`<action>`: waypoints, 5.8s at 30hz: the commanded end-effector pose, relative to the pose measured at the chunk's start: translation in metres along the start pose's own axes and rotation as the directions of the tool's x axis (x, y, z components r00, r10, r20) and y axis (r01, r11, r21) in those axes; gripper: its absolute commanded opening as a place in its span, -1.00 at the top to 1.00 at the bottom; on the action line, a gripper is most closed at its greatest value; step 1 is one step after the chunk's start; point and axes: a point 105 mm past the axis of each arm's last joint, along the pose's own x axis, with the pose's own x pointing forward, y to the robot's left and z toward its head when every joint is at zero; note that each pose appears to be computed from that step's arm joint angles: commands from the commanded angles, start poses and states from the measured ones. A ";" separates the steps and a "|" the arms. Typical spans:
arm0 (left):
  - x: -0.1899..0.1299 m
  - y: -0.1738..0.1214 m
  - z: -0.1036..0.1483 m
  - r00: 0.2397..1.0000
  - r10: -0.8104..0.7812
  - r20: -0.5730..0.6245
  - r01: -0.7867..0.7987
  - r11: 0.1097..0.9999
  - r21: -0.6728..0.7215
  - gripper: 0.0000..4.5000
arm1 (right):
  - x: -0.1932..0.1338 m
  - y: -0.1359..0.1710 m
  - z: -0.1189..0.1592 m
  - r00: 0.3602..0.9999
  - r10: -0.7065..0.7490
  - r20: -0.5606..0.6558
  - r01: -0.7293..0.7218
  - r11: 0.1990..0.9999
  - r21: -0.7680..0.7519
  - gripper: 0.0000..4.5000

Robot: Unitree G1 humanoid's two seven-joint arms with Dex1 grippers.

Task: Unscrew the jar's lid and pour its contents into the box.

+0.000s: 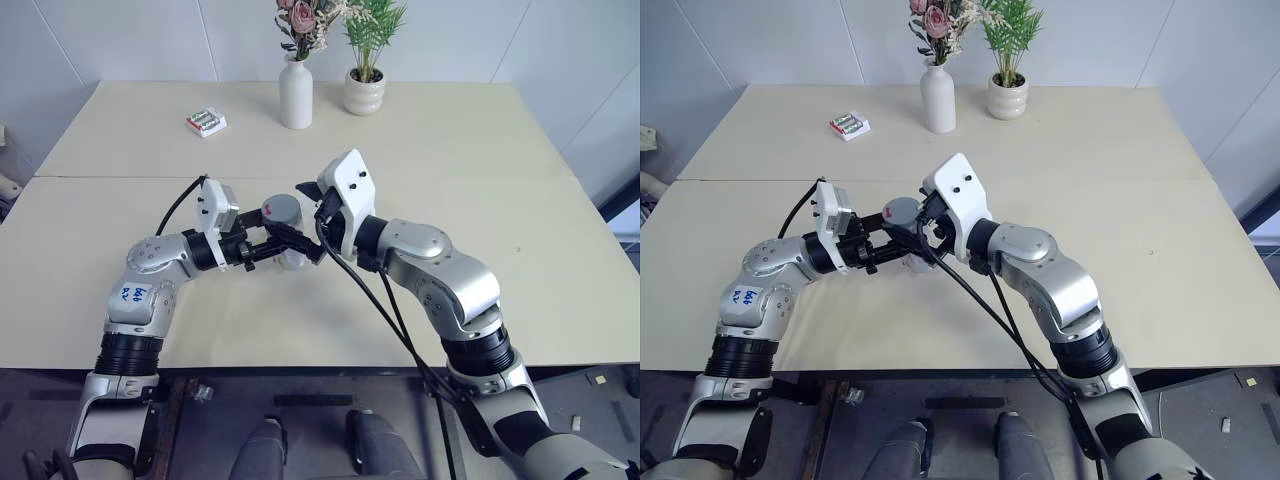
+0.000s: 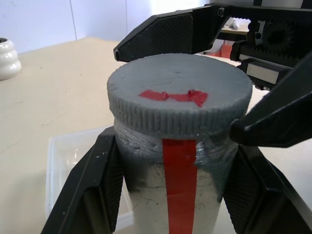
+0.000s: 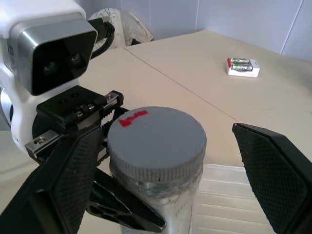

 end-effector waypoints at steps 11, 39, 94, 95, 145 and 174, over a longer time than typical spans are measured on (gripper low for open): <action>0.001 0.002 0.009 1.000 -0.006 0.027 0.005 0.999 0.046 -0.05 | 0.000 0.010 0.013 0.997 0.050 0.053 -0.051 0.999 0.016 0.00; 0.003 -0.003 0.011 0.999 -0.034 0.037 0.032 0.998 0.050 -0.05 | 0.006 0.008 -0.001 0.995 0.080 -0.055 -0.079 0.997 0.023 -0.50; 0.012 -0.027 0.018 0.960 -0.280 0.033 0.277 0.959 0.063 -0.05 | -0.025 0.043 0.021 0.708 0.706 -0.026 -0.706 0.706 -0.056 -0.15; 0.013 -0.028 0.018 0.956 -0.291 0.032 0.289 0.955 0.063 -0.05 | -0.027 0.043 0.021 0.688 0.725 -0.034 -0.726 0.686 -0.055 -0.15; -0.008 -0.040 0.042 0.939 -0.340 0.061 0.332 0.937 0.108 -0.05 | -0.047 0.011 0.023 0.685 0.726 0.060 -0.719 0.687 -0.104 -0.63; -0.011 -0.047 0.036 0.939 -0.341 0.050 0.337 0.938 0.082 -0.05 | -0.038 0.001 0.031 0.720 0.680 0.135 -0.680 0.731 -0.052 -0.79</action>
